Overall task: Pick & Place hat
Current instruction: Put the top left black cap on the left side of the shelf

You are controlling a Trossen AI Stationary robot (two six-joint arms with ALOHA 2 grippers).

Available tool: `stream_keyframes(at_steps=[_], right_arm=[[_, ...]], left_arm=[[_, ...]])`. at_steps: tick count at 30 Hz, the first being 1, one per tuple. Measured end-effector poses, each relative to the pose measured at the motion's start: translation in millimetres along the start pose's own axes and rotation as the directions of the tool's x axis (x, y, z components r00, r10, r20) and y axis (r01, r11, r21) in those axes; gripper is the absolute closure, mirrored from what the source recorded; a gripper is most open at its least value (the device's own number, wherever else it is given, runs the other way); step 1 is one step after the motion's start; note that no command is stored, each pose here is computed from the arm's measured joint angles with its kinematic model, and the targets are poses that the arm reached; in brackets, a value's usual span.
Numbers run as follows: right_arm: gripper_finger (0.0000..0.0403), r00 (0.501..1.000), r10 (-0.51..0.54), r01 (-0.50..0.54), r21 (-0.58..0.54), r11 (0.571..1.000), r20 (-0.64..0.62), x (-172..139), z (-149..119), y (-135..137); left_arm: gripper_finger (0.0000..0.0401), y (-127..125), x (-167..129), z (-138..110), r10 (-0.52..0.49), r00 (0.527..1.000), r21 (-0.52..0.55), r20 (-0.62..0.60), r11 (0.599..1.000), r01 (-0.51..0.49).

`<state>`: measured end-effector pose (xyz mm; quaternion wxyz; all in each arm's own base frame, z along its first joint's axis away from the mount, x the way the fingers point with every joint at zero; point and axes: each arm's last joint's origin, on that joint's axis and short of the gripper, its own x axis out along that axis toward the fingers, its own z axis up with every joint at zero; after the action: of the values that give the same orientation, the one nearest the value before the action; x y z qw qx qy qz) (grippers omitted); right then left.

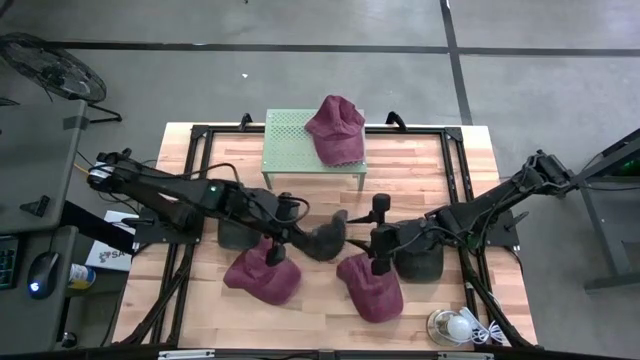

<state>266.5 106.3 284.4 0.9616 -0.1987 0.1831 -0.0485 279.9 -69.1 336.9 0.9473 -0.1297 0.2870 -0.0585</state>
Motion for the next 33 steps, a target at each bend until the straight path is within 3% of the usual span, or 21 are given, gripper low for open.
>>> stream_keyframes(at_steps=[12,21,29,33], right_arm=[[0.0196,0.998,-0.009,0.021,0.19,0.982,-0.065,0.5,-8.1,1.6],[0.0196,0.993,-0.003,0.034,0.267,0.963,-0.118,3.1,-28.3,7.5],[0.0196,0.993,-0.002,0.042,0.328,0.944,-0.121,5.4,-45.3,12.6],[0.0196,0.995,-0.005,0.042,0.357,0.933,-0.104,6.5,-53.9,15.1]], left_arm=[[0.0401,6.9,-67.4,4.7,0.184,0.973,0.037,0.142,0.981,-0.191],[0.0401,7.2,-102.5,6.4,0.166,0.964,0.155,0.21,0.967,-0.2],[0.0401,2.7,-138.7,27.6,0.234,0.939,0.263,0.25,0.918,-0.298],[0.0401,1.1,-146.0,34.4,0.258,0.934,0.384,0.247,0.859,-0.339]])
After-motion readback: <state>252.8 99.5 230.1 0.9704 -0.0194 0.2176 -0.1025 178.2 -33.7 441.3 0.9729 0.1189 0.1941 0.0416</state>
